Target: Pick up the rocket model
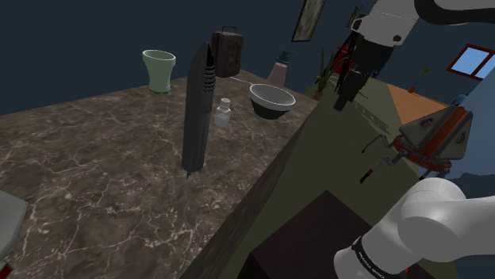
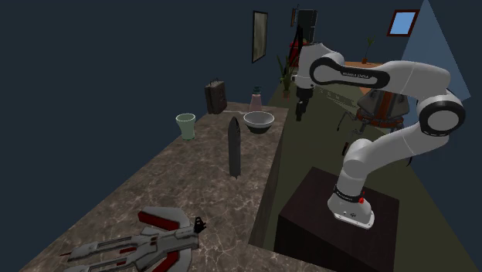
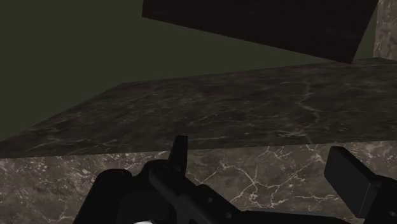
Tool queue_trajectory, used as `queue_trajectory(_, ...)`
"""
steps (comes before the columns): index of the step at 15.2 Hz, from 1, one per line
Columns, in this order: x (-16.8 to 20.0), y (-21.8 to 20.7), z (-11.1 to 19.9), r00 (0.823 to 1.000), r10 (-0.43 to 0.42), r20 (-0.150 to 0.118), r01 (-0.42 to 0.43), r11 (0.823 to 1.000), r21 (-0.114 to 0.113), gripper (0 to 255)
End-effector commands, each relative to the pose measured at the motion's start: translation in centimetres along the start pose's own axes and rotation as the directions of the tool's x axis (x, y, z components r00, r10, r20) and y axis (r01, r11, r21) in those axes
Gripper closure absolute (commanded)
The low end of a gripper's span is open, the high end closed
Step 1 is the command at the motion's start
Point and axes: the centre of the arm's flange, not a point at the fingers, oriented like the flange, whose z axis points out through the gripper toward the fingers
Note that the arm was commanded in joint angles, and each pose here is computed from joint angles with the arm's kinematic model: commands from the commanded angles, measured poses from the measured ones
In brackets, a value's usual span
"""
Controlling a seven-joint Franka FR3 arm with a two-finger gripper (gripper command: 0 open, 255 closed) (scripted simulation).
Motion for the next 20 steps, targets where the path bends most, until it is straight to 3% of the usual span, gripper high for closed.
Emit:
queue_trajectory(1,0.0,0.0,0.0,1.000,0.000,0.000,0.000,1.000,0.000,0)
queue_trajectory(10,3.5,-9.5,-2.7,0.986,0.079,-0.144,-0.073,0.996,0.045,0)
queue_trajectory(20,7.6,-19.6,-6.7,0.940,0.170,-0.295,-0.145,0.984,0.106,0)
